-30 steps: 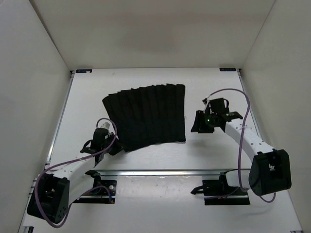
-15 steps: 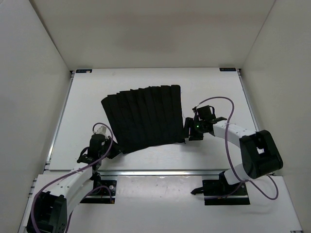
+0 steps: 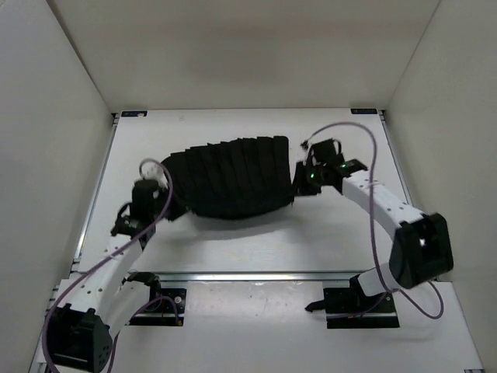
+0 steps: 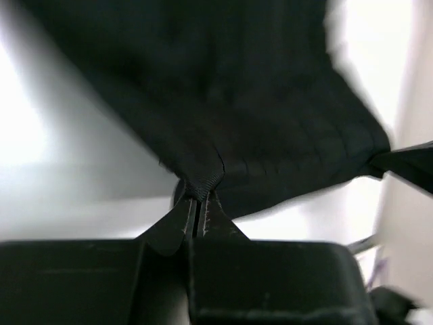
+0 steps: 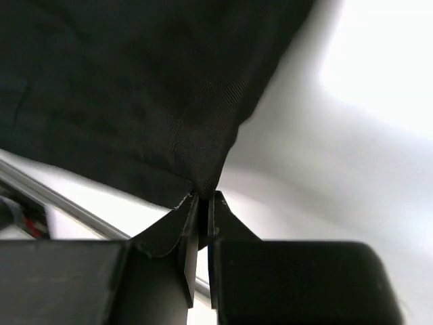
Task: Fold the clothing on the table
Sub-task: Flatten the skirt out
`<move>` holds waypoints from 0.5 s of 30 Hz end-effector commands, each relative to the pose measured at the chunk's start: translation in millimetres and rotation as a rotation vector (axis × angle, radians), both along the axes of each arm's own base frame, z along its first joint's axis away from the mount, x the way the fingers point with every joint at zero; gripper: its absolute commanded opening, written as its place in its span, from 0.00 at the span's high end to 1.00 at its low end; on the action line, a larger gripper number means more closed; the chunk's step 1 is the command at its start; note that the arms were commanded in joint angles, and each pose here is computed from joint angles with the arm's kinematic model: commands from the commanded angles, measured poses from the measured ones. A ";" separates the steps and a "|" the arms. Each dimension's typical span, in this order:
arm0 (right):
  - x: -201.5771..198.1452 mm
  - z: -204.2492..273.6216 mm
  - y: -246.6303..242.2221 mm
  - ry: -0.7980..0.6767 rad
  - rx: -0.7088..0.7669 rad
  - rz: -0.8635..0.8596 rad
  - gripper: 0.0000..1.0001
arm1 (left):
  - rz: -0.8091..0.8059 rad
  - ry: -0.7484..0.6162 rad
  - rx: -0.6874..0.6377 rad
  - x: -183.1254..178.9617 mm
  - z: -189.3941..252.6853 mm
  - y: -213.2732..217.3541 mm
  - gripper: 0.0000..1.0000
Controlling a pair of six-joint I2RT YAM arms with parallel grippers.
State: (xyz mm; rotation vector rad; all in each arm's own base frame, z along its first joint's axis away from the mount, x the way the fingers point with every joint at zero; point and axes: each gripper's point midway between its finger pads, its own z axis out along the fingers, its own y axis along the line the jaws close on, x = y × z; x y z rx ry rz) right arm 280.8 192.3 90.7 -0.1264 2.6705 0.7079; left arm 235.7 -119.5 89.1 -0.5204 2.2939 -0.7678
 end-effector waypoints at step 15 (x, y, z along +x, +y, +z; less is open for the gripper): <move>52.3 322.1 -60.8 -0.735 0.205 -0.034 1.00 | -0.055 -0.552 -0.086 103.5 302.3 -10.9 1.00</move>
